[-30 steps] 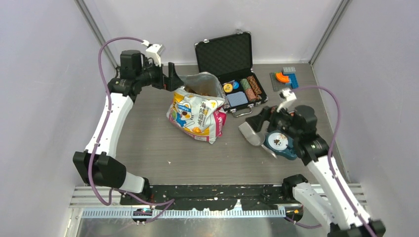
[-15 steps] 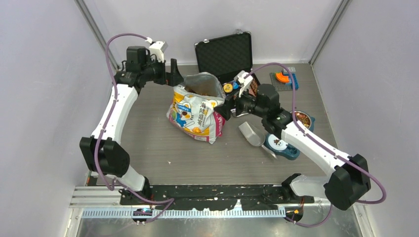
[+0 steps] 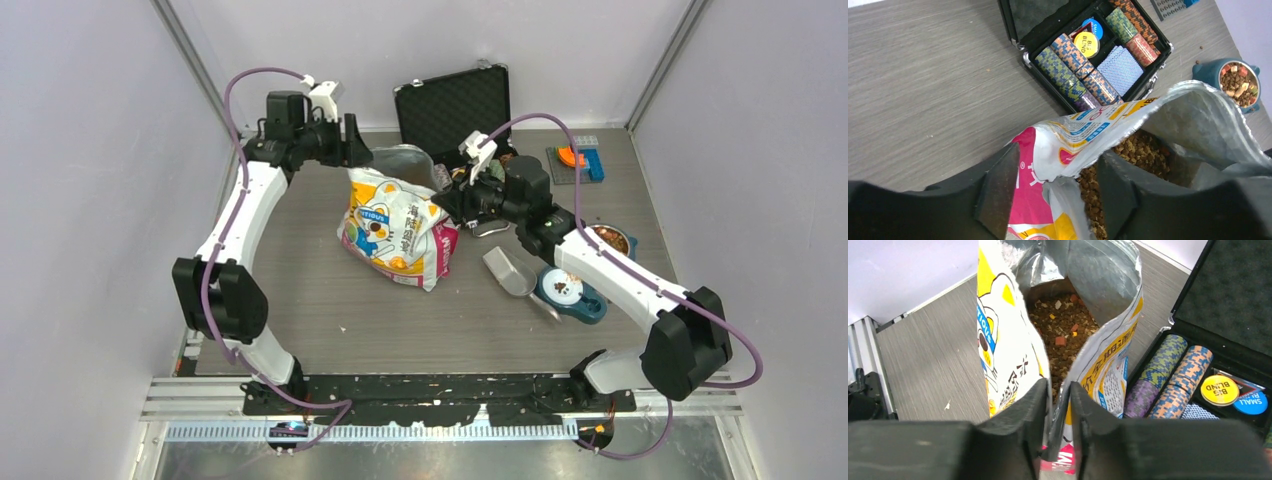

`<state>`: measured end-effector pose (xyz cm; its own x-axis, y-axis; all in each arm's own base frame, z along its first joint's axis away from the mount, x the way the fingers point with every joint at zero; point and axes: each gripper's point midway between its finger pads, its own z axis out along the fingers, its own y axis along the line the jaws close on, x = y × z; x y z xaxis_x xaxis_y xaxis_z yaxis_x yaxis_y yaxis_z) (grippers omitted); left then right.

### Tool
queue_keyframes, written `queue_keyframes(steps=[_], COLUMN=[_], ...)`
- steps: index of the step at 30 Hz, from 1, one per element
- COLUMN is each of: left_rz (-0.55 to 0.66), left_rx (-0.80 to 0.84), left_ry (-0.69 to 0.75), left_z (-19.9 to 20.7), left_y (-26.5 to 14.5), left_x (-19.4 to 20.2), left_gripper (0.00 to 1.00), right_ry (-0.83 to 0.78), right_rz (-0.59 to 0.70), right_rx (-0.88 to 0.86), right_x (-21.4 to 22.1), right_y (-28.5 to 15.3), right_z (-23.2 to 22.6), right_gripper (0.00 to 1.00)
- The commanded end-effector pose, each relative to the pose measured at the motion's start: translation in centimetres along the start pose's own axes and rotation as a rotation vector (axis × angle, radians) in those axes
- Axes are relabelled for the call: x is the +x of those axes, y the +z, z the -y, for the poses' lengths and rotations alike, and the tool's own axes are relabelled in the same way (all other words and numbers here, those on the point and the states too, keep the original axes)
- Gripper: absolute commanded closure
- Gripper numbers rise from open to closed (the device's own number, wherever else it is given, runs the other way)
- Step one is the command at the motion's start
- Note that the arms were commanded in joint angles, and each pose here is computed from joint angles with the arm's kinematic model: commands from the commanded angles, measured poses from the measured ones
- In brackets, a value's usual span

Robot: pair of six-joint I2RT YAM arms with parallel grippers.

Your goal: Serve the pet food

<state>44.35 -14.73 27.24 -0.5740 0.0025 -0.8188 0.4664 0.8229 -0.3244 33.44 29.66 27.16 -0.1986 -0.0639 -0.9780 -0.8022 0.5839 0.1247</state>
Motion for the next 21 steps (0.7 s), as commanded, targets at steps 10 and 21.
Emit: queue_keyframes(steps=[10, 21], left_rz=[0.112, 0.268], left_rx=[-0.221, -0.363], left_ry=[0.017, 0.122], left_z=[-1.6, 0.9], left_y=[-4.3, -15.2], left_x=[-4.5, -2.5], left_gripper=[1.00, 1.00], right_ry=[-0.110, -0.373], right_rz=[-0.036, -0.072], right_rx=[0.024, -0.205], right_x=[-1.3, -1.5], right_y=[-2.2, -7.4], right_z=[-0.1, -2.9], right_gripper=[0.95, 0.95])
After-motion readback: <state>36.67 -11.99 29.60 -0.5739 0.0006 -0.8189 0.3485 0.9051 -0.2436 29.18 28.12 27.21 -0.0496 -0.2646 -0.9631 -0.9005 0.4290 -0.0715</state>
